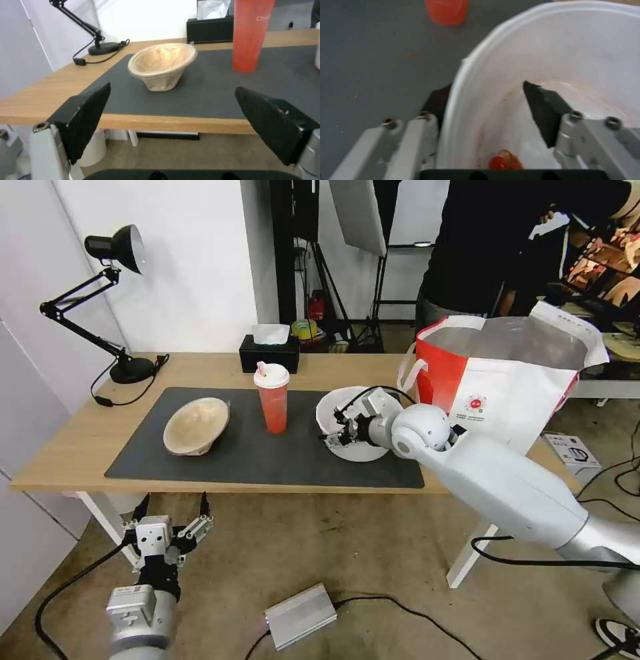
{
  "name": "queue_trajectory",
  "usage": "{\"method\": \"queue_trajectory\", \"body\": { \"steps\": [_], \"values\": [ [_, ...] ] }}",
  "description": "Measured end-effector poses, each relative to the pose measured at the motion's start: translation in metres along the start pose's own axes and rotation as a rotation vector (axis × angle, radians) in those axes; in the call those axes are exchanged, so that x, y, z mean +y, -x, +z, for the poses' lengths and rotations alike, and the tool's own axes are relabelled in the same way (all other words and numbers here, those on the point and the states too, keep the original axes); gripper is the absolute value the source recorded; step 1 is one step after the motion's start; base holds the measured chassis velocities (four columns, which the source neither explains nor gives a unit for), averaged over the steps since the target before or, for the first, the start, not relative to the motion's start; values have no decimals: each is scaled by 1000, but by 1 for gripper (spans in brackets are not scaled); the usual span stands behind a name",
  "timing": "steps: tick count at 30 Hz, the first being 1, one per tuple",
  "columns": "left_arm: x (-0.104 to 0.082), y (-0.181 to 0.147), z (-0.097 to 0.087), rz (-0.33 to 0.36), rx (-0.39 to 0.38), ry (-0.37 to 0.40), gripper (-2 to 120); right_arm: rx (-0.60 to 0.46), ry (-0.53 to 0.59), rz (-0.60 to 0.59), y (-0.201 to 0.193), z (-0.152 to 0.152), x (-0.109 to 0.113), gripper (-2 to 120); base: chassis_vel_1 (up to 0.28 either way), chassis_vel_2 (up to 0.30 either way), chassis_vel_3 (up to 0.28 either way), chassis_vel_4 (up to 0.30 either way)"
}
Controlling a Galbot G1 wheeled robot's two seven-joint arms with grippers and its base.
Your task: Pick up the trash from the table and place it into the takeout bag.
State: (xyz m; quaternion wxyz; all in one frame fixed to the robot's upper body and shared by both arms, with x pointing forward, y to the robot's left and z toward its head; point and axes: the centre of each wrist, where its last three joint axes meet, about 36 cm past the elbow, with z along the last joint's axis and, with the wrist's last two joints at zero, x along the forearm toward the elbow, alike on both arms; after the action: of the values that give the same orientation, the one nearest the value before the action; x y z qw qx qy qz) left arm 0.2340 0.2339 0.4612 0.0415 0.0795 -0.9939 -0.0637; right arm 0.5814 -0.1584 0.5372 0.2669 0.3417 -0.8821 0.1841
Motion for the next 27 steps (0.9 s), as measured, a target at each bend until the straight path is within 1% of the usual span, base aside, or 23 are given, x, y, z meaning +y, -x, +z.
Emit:
{"method": "queue_trajectory", "body": {
  "steps": [3, 6, 8, 11, 19, 21, 22, 25, 26, 27],
  "values": [
    [0, 0, 0, 0, -1, 0, 100, 1, 1, -1, 1, 0, 1, 48, 0, 0, 0, 0],
    [0, 0, 0, 0, -2, -1, 100, 2, 10, -5, 2, 1, 1, 48, 0, 0, 0, 0],
    [0, 0, 0, 0, -2, -2, 100, 3, 23, -10, 3, 1, 3, 43, 0, 0, 0, 0],
    [-1, 0, 0, 0, -2, -3, 100, 4, 43, -16, 6, 1, 5, 39, 0, 0, 0, 0],
    [-1, 0, 1, -1, -7, -5, 100, 10, 74, -2, 10, 1, 10, 39, 0, 0, 0, 0],
    [-1, 1, 2, -1, -13, -5, 100, 12, 76, 3, 10, 2, 11, 35, 0, 0, 0, 0],
    [-1, 1, 2, -1, -13, -5, 100, 12, 76, 3, 10, 2, 11, 35, 0, 0, 0, 0],
    [-1, 1, 2, -1, -15, -6, 100, 12, 78, 8, 10, 2, 11, 24, 0, 0, 0, 0],
    [-1, 1, 2, -1, -15, -6, 100, 12, 78, 9, 9, 2, 11, 18, 0, 0, 0, 0],
    [-1, 1, 2, -1, -15, -6, 100, 12, 78, 9, 9, 2, 11, 18, 0, 0, 0, 0]
  ]
}}
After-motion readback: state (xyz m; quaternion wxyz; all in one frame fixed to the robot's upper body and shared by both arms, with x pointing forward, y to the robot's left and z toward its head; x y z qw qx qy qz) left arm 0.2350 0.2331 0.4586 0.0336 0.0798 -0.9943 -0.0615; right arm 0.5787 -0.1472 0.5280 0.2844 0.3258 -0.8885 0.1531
